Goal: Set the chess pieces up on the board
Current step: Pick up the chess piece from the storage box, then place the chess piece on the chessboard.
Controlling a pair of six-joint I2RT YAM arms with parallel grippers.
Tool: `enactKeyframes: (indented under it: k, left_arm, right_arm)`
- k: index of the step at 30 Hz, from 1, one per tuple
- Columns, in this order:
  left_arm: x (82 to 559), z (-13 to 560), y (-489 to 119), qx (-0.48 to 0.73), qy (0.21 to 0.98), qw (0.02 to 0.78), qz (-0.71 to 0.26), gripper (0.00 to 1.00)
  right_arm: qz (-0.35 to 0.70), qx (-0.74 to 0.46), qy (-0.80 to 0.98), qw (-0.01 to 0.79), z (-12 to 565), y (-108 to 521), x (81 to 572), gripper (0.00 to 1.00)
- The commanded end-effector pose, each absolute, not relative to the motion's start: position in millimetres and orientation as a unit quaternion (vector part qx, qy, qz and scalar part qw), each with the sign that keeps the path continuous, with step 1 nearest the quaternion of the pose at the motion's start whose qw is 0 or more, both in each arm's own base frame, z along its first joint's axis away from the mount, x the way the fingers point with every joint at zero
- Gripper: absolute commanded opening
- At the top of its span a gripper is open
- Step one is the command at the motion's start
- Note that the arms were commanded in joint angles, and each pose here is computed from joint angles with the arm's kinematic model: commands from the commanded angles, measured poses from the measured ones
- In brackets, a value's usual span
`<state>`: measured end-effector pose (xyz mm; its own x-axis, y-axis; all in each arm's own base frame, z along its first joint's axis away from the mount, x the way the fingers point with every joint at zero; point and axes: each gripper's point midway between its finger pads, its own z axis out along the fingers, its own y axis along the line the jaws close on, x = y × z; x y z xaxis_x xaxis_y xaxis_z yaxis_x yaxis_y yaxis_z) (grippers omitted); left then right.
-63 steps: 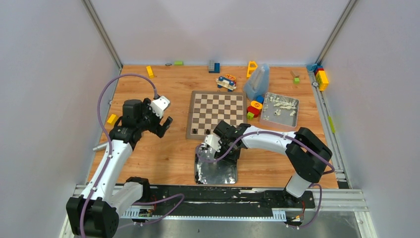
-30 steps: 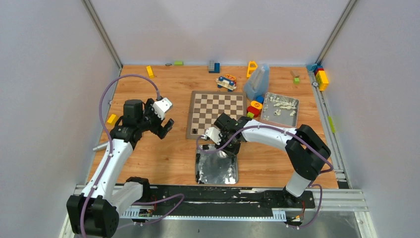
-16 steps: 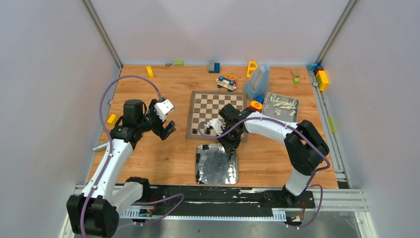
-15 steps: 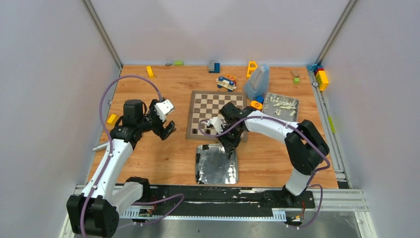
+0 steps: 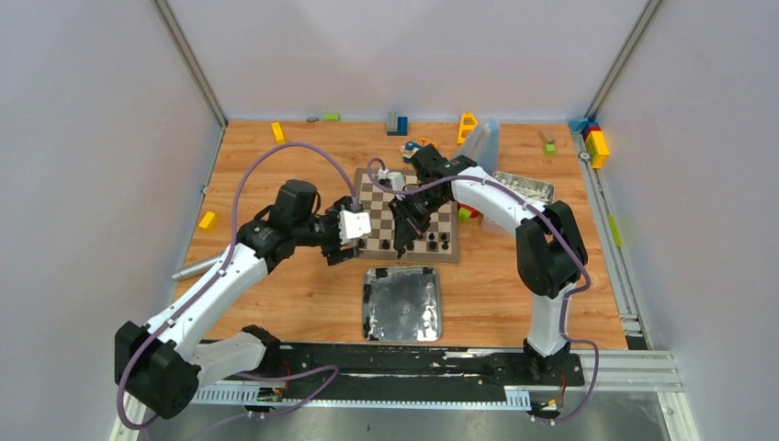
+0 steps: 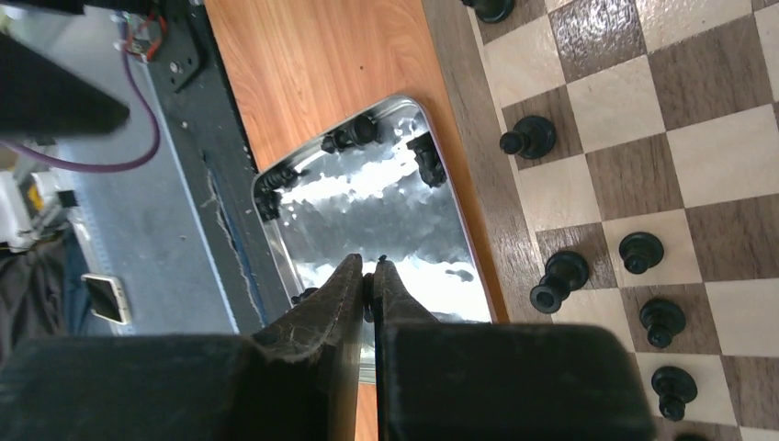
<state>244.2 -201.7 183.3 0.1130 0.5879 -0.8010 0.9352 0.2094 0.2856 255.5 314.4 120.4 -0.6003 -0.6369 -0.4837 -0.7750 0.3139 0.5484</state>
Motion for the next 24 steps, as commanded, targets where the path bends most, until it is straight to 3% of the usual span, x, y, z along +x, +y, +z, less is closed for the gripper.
enactKeyframes:
  k: [1,10,24]
  left_arm:
    - [241,200,-229,0.676,0.557,0.449,-0.175,0.80]
    - [225,187,-284,0.780,0.449,0.420,-0.118,0.70]
    - [214,160,-310,0.835,0.401,0.372,-0.059,0.51]
  right_arm:
    - [0.455,-0.411,0.788,0.059,143,328,253,0.00]
    - [0.487,-0.382,0.785,0.028,144,329,254,0.00]
    - [0.496,-0.369,0.786,0.012,141,327,251,0.00]
